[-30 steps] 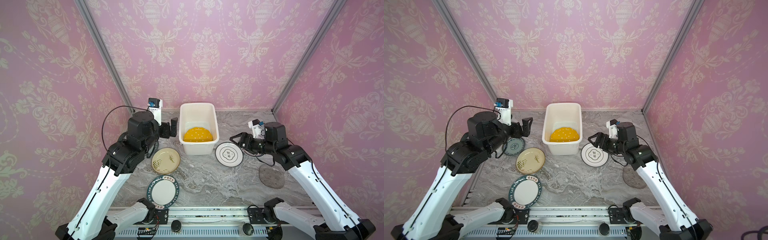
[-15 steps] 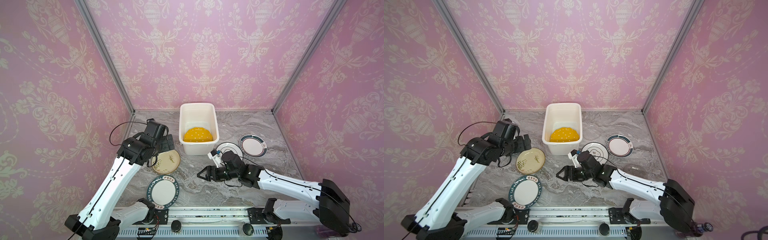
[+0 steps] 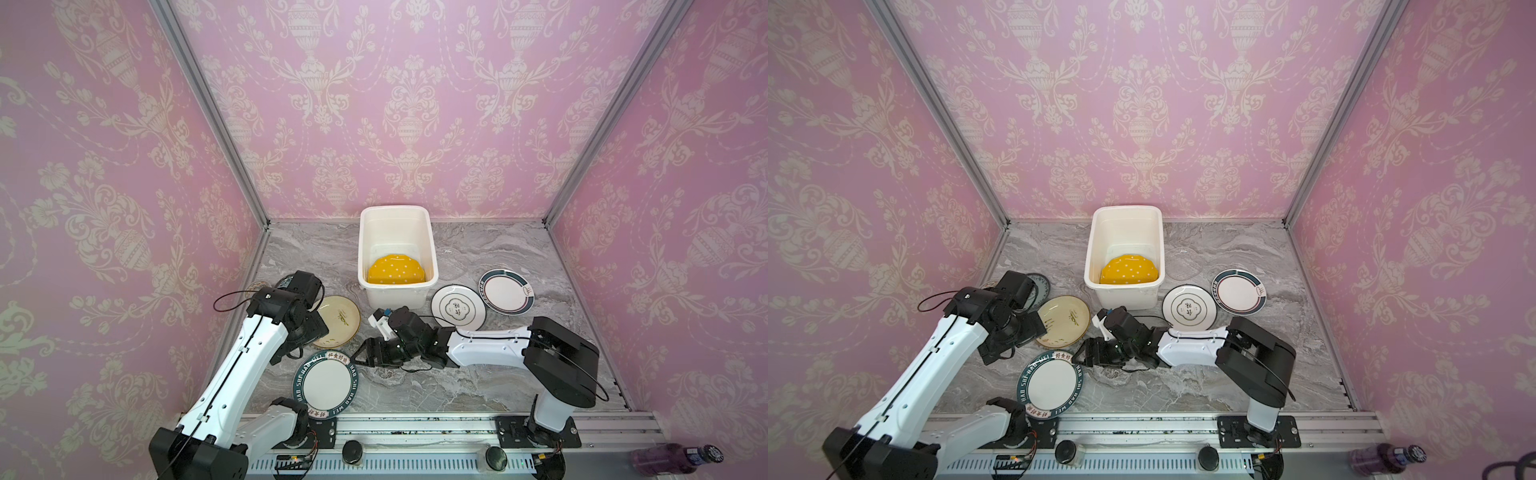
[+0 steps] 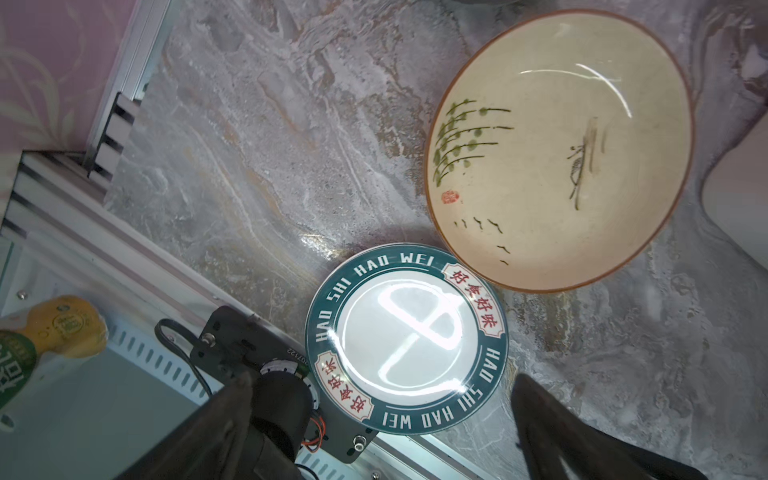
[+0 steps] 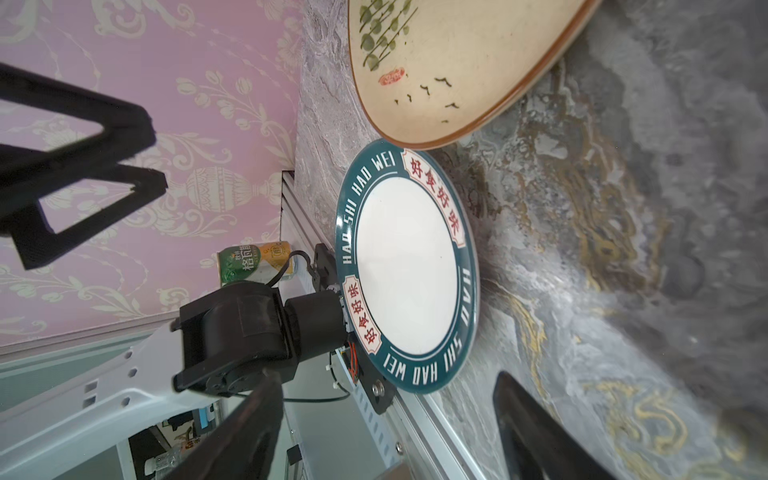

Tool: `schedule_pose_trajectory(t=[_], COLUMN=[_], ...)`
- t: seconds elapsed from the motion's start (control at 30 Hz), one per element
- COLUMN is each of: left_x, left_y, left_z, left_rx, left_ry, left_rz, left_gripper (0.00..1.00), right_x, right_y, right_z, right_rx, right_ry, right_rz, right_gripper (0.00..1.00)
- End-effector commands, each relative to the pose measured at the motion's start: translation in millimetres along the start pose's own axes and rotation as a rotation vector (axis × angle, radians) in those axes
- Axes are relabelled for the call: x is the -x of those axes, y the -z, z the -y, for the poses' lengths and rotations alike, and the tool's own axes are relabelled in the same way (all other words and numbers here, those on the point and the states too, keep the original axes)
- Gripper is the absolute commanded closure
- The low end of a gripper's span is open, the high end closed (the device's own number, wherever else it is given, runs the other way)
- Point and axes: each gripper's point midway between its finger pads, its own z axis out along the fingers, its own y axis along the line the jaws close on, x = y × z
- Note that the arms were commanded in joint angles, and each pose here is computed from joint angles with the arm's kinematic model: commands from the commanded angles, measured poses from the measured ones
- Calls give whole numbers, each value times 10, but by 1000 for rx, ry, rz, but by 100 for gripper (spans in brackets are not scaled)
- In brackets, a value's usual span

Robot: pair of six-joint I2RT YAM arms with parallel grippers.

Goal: Place the plates into the plastic bin on the countertop
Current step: 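Move both grippers to the green-rimmed HAO SHI HAO WEI plate edge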

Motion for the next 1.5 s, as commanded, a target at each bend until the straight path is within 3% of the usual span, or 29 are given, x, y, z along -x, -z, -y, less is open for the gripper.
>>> schedule_pose_trajectory(t=[0.0, 0.27, 0.4, 0.63, 1.2, 1.47], left_x=[-71, -256, -270, -186, -279, -333], left_y=[-39, -359, -475, -684, -1138, -1178], left_z=[-274, -442, -491, -620, -445, -460], left_rx=[57, 90, 127, 249, 303, 308], left_ry=[226, 566, 643, 616, 567, 558], left_rz=[-2, -93, -95, -117, -334, -348], left_gripper=[1, 1, 1, 1, 4, 9], right_x=[11, 41, 32, 4, -11, -14], right_y=[-119, -247, -289, -368, -507, -583], right_z=[-83, 54, 122, 217, 325, 304], right_rx=[38, 33, 26, 17, 2, 21], right_ry=[-16, -68, -93, -133, -189, -193], right_rz=[-54, -111, -126, -158, -198, -216], right_gripper=[20, 20, 21, 20, 21, 25])
